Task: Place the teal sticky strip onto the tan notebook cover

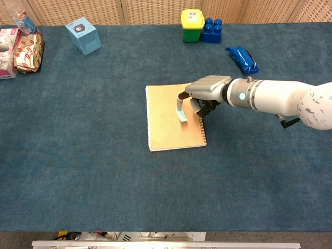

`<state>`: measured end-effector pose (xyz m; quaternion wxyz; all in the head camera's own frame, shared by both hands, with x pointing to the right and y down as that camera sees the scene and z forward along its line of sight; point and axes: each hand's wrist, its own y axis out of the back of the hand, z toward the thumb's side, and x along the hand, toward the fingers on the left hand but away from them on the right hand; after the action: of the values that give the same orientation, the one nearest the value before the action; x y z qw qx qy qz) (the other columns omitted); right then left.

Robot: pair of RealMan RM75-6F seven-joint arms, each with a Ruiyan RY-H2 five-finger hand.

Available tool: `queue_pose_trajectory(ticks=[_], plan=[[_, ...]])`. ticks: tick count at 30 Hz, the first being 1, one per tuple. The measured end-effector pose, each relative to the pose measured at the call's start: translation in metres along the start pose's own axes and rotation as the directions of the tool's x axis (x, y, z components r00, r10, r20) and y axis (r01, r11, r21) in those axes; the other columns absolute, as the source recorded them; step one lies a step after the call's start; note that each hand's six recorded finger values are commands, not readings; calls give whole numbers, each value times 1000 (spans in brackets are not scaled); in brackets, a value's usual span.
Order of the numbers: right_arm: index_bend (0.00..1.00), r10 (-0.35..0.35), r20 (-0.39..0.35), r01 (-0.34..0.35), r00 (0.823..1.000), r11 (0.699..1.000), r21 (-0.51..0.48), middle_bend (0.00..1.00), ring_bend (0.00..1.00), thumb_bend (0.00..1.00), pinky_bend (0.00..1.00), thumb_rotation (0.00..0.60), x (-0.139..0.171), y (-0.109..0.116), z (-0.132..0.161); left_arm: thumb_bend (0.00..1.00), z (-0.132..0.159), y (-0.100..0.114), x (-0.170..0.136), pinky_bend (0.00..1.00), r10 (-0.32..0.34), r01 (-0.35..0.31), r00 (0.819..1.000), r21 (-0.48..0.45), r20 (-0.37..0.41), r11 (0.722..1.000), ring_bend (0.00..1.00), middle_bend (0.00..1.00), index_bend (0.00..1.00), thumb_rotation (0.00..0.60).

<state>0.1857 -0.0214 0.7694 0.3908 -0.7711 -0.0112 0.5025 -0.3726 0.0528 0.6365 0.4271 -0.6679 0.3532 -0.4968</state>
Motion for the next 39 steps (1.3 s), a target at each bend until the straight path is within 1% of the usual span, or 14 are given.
queue_pose_trajectory(ticks=[3,10,22,30,39], plan=[[274,3,0,-3,1000,1000,3,1000,1000,1000,1000,550,-1,-1,1,435,-1,-1,-1,826,-2,2,1000,-1,-3,1000,799,695,79,600],[274,-21,-10,21,1000,1000,-3,1000,1000,1000,1000,556,2,6,4,436,-1,0,-1,826,-1,1,1000,-2,-2,1000,799,695,78,600],[273,-8,7,8,1000,1000,10,1000,1000,1000,1000,560,-3,3,1,436,-2,-1,-2,826,-3,3,1000,-5,-8,1000,799,693,79,600],[274,-22,8,22,1000,1000,4,1000,1000,1000,1000,560,4,5,-1,436,-3,-1,-3,826,-2,2,1000,-8,-10,1000,799,693,79,600],[273,-10,22,10,1000,1000,7,1000,1000,1000,1000,560,4,2,-5,436,-1,-2,-4,826,-4,4,1000,-9,-5,1000,799,693,78,600]])
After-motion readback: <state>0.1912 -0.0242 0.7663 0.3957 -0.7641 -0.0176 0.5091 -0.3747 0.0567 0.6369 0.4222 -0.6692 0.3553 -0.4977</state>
